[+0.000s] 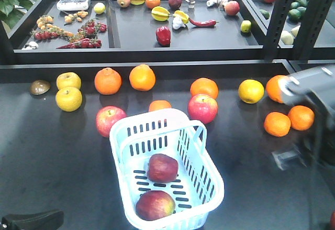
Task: Pick three apples into basket with both arms
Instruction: 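Withdraw the right gripper from the basket toward a third red apple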
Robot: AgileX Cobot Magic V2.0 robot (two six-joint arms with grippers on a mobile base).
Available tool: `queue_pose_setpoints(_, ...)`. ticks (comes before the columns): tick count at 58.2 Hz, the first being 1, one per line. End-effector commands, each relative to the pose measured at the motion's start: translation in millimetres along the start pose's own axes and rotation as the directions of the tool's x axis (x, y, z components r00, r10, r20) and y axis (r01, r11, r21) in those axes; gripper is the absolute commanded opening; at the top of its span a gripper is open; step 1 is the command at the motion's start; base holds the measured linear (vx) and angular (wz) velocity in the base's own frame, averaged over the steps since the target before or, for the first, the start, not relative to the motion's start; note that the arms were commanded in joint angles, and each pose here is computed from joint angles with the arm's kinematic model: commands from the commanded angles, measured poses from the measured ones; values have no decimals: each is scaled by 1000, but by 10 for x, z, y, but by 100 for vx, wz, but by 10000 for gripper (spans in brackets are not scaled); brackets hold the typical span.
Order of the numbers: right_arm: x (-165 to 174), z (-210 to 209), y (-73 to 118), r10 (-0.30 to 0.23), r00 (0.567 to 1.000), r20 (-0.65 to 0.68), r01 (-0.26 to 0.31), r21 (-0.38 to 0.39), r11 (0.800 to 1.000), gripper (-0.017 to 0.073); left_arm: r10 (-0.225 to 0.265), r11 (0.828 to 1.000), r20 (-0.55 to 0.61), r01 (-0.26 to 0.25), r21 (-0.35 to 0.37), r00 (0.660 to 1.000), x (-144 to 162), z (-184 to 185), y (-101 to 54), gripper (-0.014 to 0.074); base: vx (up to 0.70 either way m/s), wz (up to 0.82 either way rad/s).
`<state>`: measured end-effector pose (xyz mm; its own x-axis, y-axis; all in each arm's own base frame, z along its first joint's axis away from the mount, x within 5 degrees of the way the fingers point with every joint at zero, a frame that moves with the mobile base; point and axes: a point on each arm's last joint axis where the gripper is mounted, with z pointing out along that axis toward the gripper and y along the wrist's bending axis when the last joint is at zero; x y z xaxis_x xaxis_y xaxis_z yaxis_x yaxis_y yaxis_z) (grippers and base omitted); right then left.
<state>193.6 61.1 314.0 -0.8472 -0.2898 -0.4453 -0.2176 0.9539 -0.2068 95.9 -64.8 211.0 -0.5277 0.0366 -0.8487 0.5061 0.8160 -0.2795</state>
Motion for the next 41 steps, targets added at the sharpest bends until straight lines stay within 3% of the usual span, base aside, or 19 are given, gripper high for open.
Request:
queue_pose_setpoints(1, 103, -21, -103, 40, 997, 71, -46, 86, 995, -4, -20, 1000, 31, 20, 2, 999, -86, -10, -15, -6, 0, 0)
queue_pose_setpoints(5, 160, 3, -118, 53, 995, 81, -60, 88, 994, -2, -20, 1000, 31, 20, 2, 999, -86, -10, -15, -6, 0, 0)
queue_pose_setpoints(15, 189, 70, -403, 185, 980, 72, -193, 135, 972, 1, -20, 1000, 31, 20, 2, 999, -86, -10, -15, -6, 0, 0)
queue_pose_setpoints(25, 290, 334, -755, 303, 950, -79, -293, 120, 949, 36, -20, 1000, 31, 20, 2, 999, -85, -10, -15, -6, 0, 0)
queue_pose_setpoints(28, 349, 432, -887, 371, 919, -131, -359, 106, 927, 69, -21, 1000, 31, 20, 2, 999, -86, -10, -15, -6, 0, 0)
queue_pose_setpoints(32, 431, 552, -1023, 423, 884, -200, -416, 76, 906, 138, -21, 1000, 31, 21, 2, 999, -86, -10, -15, -6, 0, 0)
queue_pose_setpoints(41, 575, 793, -1308, 540, 801, -258, -546, 53, 836, 407, -21, 1000, 29, 21, 6, 999, -84, -10, -18, -6, 0, 0)
